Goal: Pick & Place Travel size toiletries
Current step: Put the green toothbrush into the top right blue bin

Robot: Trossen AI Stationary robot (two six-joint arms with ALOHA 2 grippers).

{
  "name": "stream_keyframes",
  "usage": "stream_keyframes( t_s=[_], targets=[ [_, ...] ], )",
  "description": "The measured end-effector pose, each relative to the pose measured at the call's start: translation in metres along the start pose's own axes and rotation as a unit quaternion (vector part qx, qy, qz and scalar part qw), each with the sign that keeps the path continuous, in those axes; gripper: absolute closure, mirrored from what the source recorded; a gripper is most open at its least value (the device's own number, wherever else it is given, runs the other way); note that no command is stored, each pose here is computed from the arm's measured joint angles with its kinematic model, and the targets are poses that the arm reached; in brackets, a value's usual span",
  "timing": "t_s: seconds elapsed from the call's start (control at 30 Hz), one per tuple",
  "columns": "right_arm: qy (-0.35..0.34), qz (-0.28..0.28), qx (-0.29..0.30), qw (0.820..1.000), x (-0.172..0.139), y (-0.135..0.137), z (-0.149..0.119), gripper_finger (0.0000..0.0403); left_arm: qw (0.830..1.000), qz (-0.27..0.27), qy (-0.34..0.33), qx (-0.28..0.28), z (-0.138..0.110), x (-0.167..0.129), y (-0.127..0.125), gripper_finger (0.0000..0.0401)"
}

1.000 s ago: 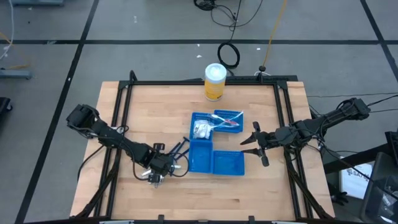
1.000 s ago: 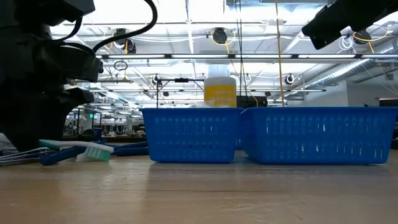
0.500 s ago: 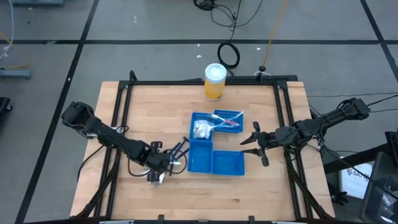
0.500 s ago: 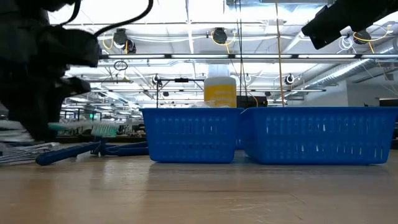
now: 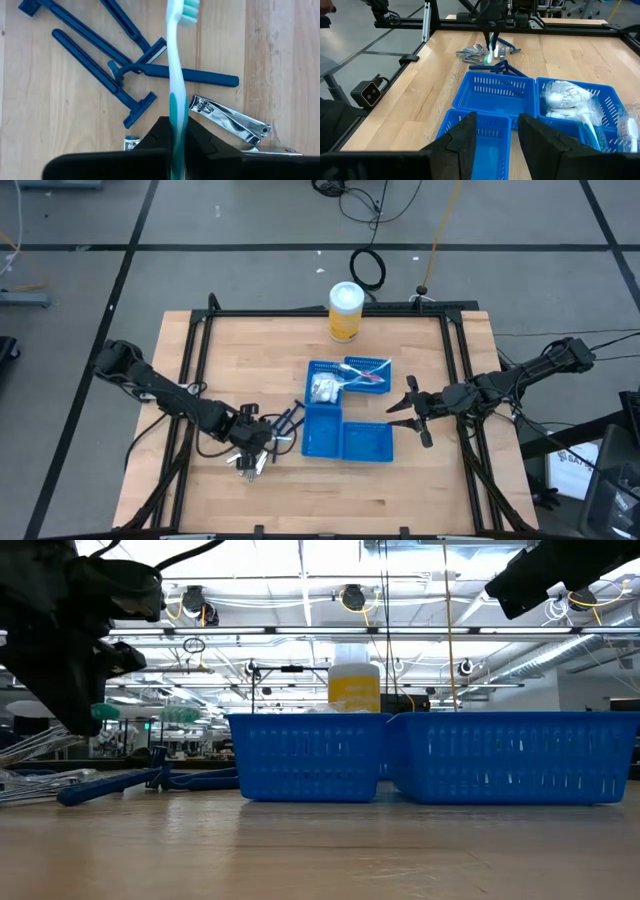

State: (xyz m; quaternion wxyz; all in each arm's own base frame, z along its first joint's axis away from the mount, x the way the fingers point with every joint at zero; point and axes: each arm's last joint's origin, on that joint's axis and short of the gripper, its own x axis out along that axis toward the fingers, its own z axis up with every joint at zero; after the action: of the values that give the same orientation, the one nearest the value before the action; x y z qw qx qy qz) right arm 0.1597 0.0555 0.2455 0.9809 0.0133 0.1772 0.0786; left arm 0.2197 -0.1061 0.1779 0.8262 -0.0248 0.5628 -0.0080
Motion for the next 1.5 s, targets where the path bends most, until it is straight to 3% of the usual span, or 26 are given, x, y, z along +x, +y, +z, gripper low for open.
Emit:
stream_keyframes(
  t_s=[0.13,0.33,1.03,1.33,1.5],
  targets=[
    [0.002,0.0,0.0,1.0,0.0,0.0,0.0,0.0271,1.0,0.013,0.01,-0.005,0.001,0.009,0.0,0.0376],
    [0.002,0.0,0.0,1.0,0.0,0.0,0.0,0.0271,0.999,0.019,0.025,-0.003,0.0,0.019,-0.001,0.0395],
    [0.002,0.0,0.005,1.0,0.0,0.0,0.0,0.0271,0.996,0.039,0.016,-0.079,0.003,0.029,0.001,0.0365],
    [0.002,0.0,0.009,1.0,0.0,0.0,0.0,0.0271,0.996,0.033,0.04,-0.073,0.003,0.05,-0.003,0.0364],
    [0.002,0.0,0.009,1.0,0.0,0.0,0.0,0.0271,0.996,0.017,0.015,-0.082,0.008,0.049,-0.004,0.0363]
  ],
)
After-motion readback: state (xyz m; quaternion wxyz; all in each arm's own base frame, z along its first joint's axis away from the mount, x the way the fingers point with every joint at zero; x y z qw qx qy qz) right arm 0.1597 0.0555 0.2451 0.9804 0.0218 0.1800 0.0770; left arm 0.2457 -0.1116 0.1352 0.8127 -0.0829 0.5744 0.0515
